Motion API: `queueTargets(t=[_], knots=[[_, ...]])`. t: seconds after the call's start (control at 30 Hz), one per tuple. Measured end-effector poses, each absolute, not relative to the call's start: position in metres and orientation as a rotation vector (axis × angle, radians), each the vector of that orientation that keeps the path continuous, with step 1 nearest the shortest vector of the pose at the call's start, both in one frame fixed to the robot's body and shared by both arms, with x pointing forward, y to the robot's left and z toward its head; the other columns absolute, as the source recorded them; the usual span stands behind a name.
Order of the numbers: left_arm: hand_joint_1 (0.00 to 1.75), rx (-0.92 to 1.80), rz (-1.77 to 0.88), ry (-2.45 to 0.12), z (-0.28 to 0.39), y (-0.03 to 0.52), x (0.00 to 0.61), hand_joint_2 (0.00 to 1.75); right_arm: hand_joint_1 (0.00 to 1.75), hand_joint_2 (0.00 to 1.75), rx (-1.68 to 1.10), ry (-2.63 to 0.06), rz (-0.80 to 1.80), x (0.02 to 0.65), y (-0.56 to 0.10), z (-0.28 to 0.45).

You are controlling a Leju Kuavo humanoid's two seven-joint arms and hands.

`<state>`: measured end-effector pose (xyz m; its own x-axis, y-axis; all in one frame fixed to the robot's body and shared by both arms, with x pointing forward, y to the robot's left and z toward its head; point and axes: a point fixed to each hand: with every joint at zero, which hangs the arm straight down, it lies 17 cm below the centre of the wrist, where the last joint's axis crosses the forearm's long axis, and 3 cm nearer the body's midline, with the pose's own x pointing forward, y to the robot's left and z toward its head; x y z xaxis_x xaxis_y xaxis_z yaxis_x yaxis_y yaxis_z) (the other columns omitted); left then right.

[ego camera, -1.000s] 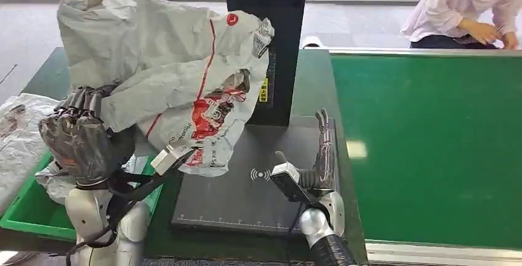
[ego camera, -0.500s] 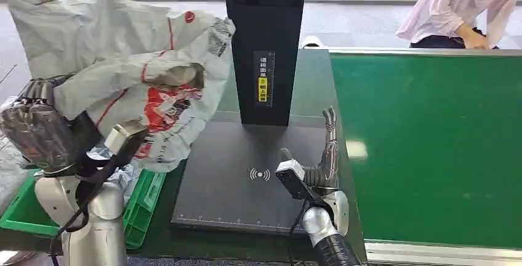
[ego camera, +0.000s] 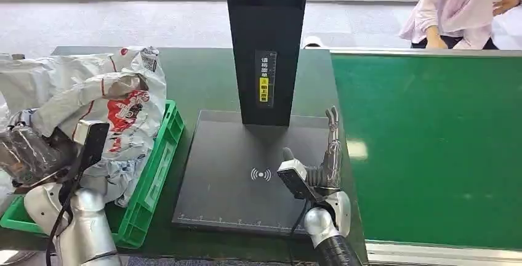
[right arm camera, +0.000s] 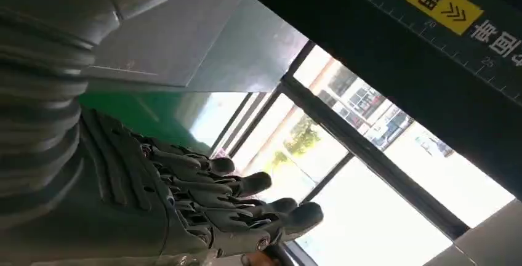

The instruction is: Moved the parcel from conveyor to table for the left to box.

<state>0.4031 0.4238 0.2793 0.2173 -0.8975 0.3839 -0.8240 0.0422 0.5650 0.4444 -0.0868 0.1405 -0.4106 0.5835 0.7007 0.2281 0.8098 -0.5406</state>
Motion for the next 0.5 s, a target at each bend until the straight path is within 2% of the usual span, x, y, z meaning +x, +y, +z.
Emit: queueTargets(t=[0.47, 0.5], knots=[[1.75, 1.733, -0.114, -1.516, 0.251, 0.435, 0.408, 1.75, 0.00, 1.75, -0.603, -1.996, 0.446, 0.444, -0.087, 0.141], [0.52, 1.732, -0.115, -1.506, 0.249, 0.436, 0.408, 1.75, 0.00, 1.75, -0.602, -1.996, 0.446, 0.444, -0.087, 0.141]])
